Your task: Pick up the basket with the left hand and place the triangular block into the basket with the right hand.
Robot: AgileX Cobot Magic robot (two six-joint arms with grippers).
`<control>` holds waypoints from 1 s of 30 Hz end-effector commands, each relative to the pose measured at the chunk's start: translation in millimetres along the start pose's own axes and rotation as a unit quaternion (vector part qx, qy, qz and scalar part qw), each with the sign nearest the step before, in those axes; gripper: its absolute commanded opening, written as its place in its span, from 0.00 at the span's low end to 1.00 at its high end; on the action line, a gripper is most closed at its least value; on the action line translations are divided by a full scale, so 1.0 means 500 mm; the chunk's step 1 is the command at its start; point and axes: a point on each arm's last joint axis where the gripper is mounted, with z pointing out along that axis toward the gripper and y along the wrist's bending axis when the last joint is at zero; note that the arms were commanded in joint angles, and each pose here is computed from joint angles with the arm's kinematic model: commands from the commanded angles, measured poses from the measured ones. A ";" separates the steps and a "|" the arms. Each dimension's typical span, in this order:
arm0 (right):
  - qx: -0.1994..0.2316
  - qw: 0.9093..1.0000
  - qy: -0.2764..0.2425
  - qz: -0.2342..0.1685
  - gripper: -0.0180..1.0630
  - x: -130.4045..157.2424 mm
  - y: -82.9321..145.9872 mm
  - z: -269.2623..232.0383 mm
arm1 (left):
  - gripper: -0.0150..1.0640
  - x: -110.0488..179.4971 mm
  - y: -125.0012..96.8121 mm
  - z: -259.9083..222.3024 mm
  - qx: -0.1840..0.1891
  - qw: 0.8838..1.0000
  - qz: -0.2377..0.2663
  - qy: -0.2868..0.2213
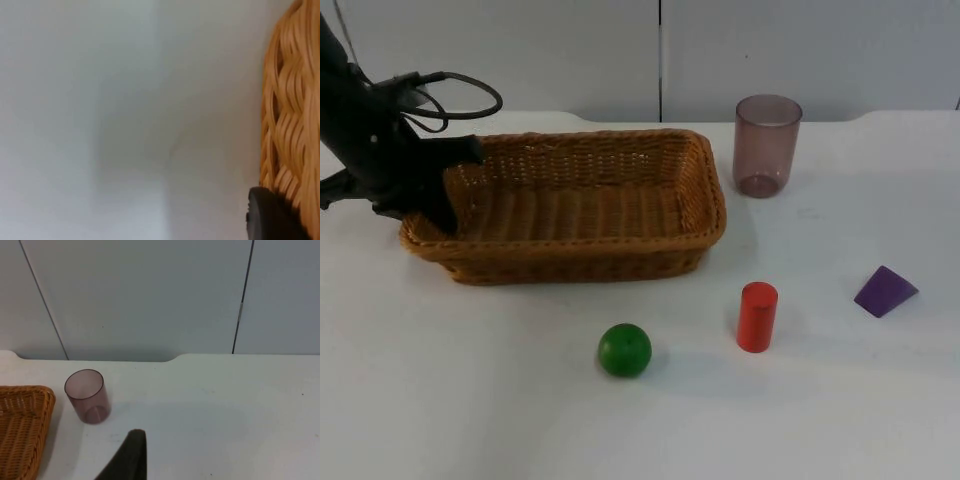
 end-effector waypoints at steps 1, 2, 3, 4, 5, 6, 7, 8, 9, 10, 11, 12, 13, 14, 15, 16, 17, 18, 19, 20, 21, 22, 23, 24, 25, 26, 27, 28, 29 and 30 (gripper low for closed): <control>0.001 1.000 -0.007 -0.005 0.99 -0.004 0.000 -0.004 | 0.01 0.004 -0.016 -0.009 0.022 1.000 -0.013 0.013; 0.001 1.000 -0.007 -0.005 0.99 -0.004 0.000 -0.004 | 0.01 0.004 -0.021 -0.017 0.029 0.999 -0.016 0.015; 0.001 1.000 -0.007 -0.005 0.99 -0.004 0.000 -0.004 | 0.01 0.004 -0.026 -0.025 0.036 0.999 -0.019 0.016; 0.001 1.000 -0.007 -0.005 0.99 -0.004 0.000 -0.004 | 0.01 0.005 -0.032 -0.035 0.043 0.999 -0.021 0.017; 0.001 1.000 -0.007 -0.005 0.99 -0.004 0.000 -0.004 | 0.01 0.005 -0.032 -0.035 0.043 0.999 -0.021 0.017; 0.001 1.000 -0.007 -0.005 0.99 -0.004 0.000 -0.004 | 0.01 0.004 -0.037 -0.047 0.048 0.998 -0.021 0.017; 0.001 1.000 -0.007 -0.005 0.99 -0.004 0.000 -0.004 | 0.01 0.006 -0.043 -0.060 0.052 0.998 -0.019 0.018; 0.001 1.000 -0.007 -0.005 0.99 -0.004 0.000 -0.004 | 0.01 0.006 -0.048 -0.075 0.056 0.998 -0.016 0.018; 0.001 1.000 -0.007 -0.005 0.99 -0.004 0.000 -0.004 | 0.01 0.006 -0.055 -0.094 0.059 0.998 -0.015 0.013; 0.001 1.000 -0.007 -0.005 0.99 -0.004 0.000 -0.004 | 0.01 0.005 -0.062 -0.114 0.062 0.998 -0.015 0.005; 0.001 1.000 -0.007 -0.005 0.99 -0.004 0.000 -0.004 | 0.01 0.005 -0.062 -0.114 0.062 0.998 -0.015 0.005; 0.001 1.000 -0.007 -0.005 0.99 -0.004 0.000 -0.004 | 0.01 0.006 -0.070 -0.136 0.067 0.998 -0.014 -0.005; 0.001 1.000 -0.007 -0.005 0.99 -0.004 0.000 -0.004 | 0.01 0.009 -0.075 -0.153 0.067 0.997 -0.016 -0.015; 0.001 1.000 -0.007 -0.005 0.99 -0.004 0.000 -0.004 | 0.01 0.013 -0.080 -0.173 0.069 0.997 -0.018 -0.025; 0.001 1.000 -0.007 -0.005 0.99 -0.004 0.000 -0.004 | 0.01 0.019 -0.086 -0.192 0.070 0.997 -0.016 -0.033; 0.001 1.000 -0.007 -0.005 0.99 -0.004 0.000 -0.004 | 0.01 0.019 -0.086 -0.192 0.070 0.997 -0.016 -0.033; 0.001 1.000 -0.007 -0.005 0.99 -0.004 0.000 -0.004 | 0.01 0.026 -0.090 -0.205 0.073 0.997 -0.016 -0.034; 0.001 1.000 -0.008 -0.005 0.99 -0.005 0.000 -0.004 | 0.01 0.034 -0.096 -0.221 0.080 0.996 -0.018 -0.037; 0.001 1.000 -0.010 -0.005 0.99 -0.005 0.000 -0.004 | 0.01 0.045 -0.108 -0.245 0.098 0.994 -0.025 -0.041; 0.001 1.000 -0.010 -0.005 0.99 -0.005 0.000 -0.004 | 0.01 0.051 -0.115 -0.257 0.110 0.993 -0.029 -0.043; 0.001 1.000 -0.010 -0.005 0.99 -0.005 0.000 -0.004 | 0.01 0.057 -0.122 -0.273 0.120 0.991 -0.031 -0.044; 0.001 1.000 -0.010 -0.005 0.99 -0.005 0.000 -0.004 | 0.01 0.057 -0.122 -0.273 0.120 0.991 -0.031 -0.044; 0.001 1.000 -0.008 -0.005 0.99 -0.005 0.000 -0.004 | 0.01 0.061 -0.130 -0.290 0.128 0.990 -0.032 -0.046; 0.001 1.000 -0.007 -0.007 0.99 -0.004 0.000 -0.004 | 0.01 0.066 -0.136 -0.304 0.136 0.989 -0.037 -0.043; 0.001 1.000 -0.005 -0.012 0.99 -0.004 0.000 -0.004 | 0.01 0.071 -0.141 -0.317 0.141 0.988 -0.043 -0.042; 0.001 1.000 -0.005 -0.012 0.99 -0.004 0.000 -0.004 | 0.01 0.071 -0.141 -0.317 0.141 0.988 -0.043 -0.042; 0.002 1.000 -0.001 -0.017 0.99 -0.002 0.000 -0.004 | 0.01 0.074 -0.145 -0.330 0.143 0.988 -0.048 -0.046; 0.002 1.000 0.004 -0.024 0.99 -0.001 0.000 -0.004 | 0.01 0.077 -0.148 -0.342 0.143 0.987 -0.055 -0.049; 0.002 0.999 0.009 -0.031 0.99 0.002 0.000 -0.004 | 0.01 0.079 -0.149 -0.350 0.141 0.987 -0.063 -0.052; 0.002 0.999 0.015 -0.036 0.99 0.004 0.000 -0.004 | 0.01 0.081 -0.150 -0.356 0.140 0.986 -0.072 -0.052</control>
